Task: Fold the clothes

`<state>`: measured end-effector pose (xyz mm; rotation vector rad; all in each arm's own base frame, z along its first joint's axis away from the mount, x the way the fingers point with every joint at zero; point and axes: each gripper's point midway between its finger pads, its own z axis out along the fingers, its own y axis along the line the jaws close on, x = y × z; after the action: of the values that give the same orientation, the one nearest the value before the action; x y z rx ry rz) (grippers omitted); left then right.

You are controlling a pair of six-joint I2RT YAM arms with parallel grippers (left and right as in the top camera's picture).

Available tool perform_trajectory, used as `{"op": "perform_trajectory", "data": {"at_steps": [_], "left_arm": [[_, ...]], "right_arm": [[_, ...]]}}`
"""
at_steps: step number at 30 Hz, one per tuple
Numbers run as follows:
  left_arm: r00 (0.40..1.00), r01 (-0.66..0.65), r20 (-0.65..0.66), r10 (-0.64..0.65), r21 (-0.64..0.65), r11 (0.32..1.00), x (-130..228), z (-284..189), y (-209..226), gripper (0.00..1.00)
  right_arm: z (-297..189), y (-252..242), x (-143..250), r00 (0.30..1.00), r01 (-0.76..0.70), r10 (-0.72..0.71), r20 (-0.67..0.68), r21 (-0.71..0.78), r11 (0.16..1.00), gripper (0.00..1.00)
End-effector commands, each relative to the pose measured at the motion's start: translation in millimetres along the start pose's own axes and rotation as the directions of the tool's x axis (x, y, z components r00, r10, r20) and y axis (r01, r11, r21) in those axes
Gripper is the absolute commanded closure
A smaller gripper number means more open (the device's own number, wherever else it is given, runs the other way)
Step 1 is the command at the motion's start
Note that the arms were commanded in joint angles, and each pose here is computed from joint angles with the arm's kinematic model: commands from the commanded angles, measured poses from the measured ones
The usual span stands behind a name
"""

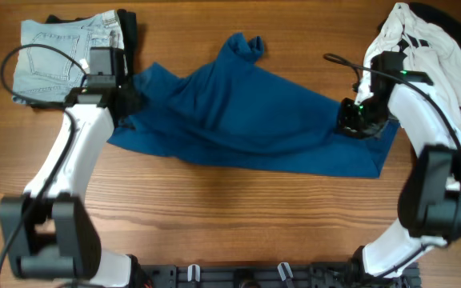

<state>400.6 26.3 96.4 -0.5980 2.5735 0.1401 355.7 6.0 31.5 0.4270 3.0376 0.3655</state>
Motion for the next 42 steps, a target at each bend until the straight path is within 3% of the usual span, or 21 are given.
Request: {"op": "perform_trajectory", "data": {"at_steps": [1, 4, 12, 16, 28, 42], "left_arm": [[0.998, 0.005, -0.055, -0.003, 0.035, 0.999, 9.6, 22.5, -13.4, 0.96], [0.998, 0.003, -0.059, -0.001, 0.033, 0.999, 10.7, 25.7, -13.6, 0.96], [0.999, 0.005, -0.052, -0.003, 0.036, 0.999, 9.0, 25.8, -14.4, 0.96], [0.999, 0.005, -0.053, -0.003, 0.036, 0.999, 9.0, 25.8, -14.4, 0.96], [0.999, 0.000, -0.053, 0.002, 0.036, 0.999, 9.1, 25.8, -14.2, 0.96], [0.999, 0.001, -0.051, 0.001, 0.032, 0.999, 8.7, 25.9, -13.2, 0.96]], "right_arm": [[4.1, 17.8, -28.0, 0.993, 0.088, -0.079, 0.090, -0.099, 0.991, 0.54], [-15.2, 25.9, -46.5, 0.983, 0.124, -0.109, 0.146, -0.101, 0.987, 0.42], [-37.8, -16.1, -11.6, 0.998, 0.044, -0.049, 0.028, 0.142, 0.989, 0.40], [-23.7, -30.7, 5.9, 0.999, 0.028, -0.024, -0.022, 0.194, 0.981, 0.43], [3.8, -30.2, -5.3, 0.997, -0.021, 0.009, 0.074, 0.154, 0.988, 0.60], [15.2, -36.2, -10.5, 0.992, -0.022, 0.002, 0.123, 0.166, 0.986, 0.63]]}}
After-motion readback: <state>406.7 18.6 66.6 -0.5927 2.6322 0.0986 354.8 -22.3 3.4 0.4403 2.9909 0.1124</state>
